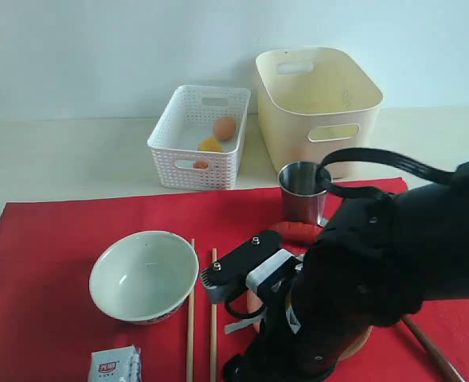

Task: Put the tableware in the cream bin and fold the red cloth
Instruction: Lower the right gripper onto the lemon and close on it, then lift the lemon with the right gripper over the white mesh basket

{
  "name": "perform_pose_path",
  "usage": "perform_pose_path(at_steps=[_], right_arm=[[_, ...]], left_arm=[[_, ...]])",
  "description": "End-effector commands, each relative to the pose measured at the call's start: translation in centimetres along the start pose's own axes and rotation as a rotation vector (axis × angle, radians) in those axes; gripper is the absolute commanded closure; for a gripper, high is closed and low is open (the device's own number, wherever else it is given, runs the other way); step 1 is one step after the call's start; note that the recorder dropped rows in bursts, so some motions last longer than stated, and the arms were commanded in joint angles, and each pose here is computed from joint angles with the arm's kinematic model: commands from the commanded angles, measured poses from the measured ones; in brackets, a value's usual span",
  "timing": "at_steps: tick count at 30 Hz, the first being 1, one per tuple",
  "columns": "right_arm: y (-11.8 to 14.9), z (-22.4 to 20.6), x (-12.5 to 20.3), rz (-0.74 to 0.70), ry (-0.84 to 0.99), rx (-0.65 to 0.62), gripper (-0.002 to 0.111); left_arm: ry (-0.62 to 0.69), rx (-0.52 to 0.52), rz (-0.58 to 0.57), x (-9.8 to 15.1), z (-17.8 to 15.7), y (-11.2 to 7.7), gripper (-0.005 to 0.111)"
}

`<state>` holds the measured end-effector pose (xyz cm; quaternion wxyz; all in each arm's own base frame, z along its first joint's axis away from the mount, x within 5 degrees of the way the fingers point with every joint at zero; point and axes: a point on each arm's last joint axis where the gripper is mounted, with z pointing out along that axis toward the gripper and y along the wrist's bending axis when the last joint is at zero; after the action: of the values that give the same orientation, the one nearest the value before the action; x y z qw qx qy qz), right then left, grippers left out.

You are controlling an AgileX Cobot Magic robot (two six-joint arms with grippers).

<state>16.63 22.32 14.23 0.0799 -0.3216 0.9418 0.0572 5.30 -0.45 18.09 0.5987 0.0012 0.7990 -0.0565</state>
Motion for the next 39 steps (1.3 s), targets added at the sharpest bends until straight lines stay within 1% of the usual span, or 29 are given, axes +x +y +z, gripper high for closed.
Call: perform_pose_path(at_steps=[1, 4, 6, 10, 11, 13, 18, 21, 28, 32, 35, 39], right_arm=[[0.2, 1.5, -0.7, -0.013, 0.025, 0.011, 0.028], [0.2, 2.4, -0.8, -0.006, 0.052, 0.018, 0.036], [0.2, 2.9, -0.7, 0.01, 0.071, 0.024, 0.049], [-0.1, 2.9, -0.5, 0.042, 0.084, 0.054, 0.085], [-0.1, 2.7, -0.6, 0.044, 0.08, 0.059, 0.096], [-0.2, 2.3, -0.6, 0.024, 0.071, 0.068, 0.109], [-0.7, 0.3, -0.9, -0.056, 0.012, 0.109, 0.108], [-0.9, -1.3, -1.2, -0.102, -0.053, 0.128, 0.108], [-1.3, -5.5, -2.3, -0.232, -0.278, 0.173, 0.108], [-1.1, -7.6, -3.6, -0.281, -0.388, 0.194, 0.108], [-1.5, -9.5, -5.6, -0.265, -0.466, 0.21, 0.108], [-3.6, -12.1, -8.7, -0.184, -0.563, 0.242, 0.108]], left_arm=[[-0.011, -0.001, 0.0, 0.0, 0.0, 0.0, 0.107], [-0.011, -0.001, 0.0, 0.0, 0.0, 0.0, 0.107], [-0.011, -0.001, 0.0, 0.0, 0.0, 0.0, 0.107], [-0.011, -0.001, 0.0, 0.0, 0.0, 0.0, 0.107], [-0.011, -0.001, 0.0, 0.0, 0.0, 0.0, 0.107], [-0.011, -0.001, 0.0, 0.0, 0.0, 0.0, 0.107], [-0.011, -0.001, 0.002, 0.0, 0.0, 0.0, 0.107], [-0.011, -0.001, 0.002, 0.0, 0.0, 0.0, 0.107], [-0.011, -0.001, 0.002, 0.0, 0.0, 0.0, 0.107], [-0.011, -0.001, 0.002, 0.0, 0.0, 0.0, 0.107], [-0.011, -0.001, 0.002, 0.0, 0.0, 0.0, 0.107], [-0.011, -0.001, 0.002, 0.0, 0.0, 0.0, 0.107]])
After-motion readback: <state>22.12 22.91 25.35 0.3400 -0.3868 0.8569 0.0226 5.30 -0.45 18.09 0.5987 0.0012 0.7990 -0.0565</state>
